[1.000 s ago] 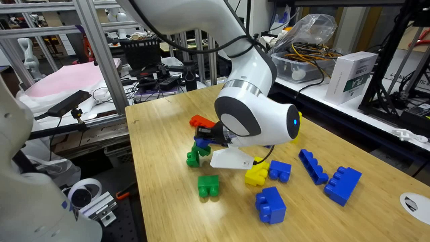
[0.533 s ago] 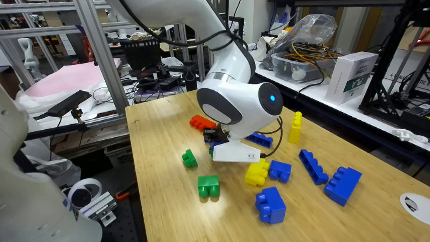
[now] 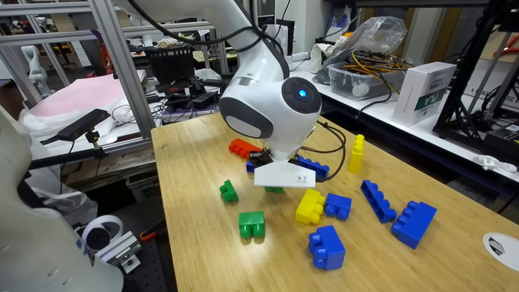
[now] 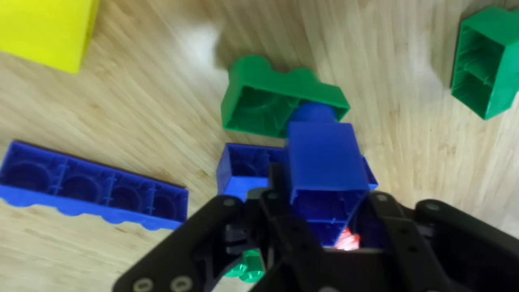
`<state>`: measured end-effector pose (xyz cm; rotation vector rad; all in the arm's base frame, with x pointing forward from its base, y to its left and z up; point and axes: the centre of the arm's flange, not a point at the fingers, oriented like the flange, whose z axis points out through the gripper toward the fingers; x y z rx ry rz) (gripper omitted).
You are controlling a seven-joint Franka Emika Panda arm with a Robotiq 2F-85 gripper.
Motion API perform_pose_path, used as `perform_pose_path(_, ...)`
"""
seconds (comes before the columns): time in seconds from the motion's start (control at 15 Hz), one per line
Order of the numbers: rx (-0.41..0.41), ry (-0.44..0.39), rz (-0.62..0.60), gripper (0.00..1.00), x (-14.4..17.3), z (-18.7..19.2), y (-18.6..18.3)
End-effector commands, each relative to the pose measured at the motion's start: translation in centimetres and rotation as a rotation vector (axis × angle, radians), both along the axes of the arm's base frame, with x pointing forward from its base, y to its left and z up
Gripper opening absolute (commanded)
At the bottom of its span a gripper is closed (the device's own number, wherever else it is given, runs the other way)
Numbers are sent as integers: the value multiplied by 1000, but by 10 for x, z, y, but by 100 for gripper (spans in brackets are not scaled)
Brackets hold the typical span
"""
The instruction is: Separate the Legos that are joined together
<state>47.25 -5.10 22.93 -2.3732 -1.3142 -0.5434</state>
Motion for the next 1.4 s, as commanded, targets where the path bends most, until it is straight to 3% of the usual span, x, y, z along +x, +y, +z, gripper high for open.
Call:
perform_pose_path(0.0,-136,-48,-61,11,-20,51,2)
perform_pose_path(0.2,-221,-80,-81,11,-28,83,5)
perform_pose_path(0.33,-278,-59,-81,11,-33,91,10)
perform_pose_path(0.87,-490,100,-46,11,-54,64,22)
perform_pose_path(1.33,-454,60,-63,11,-53,36,29)
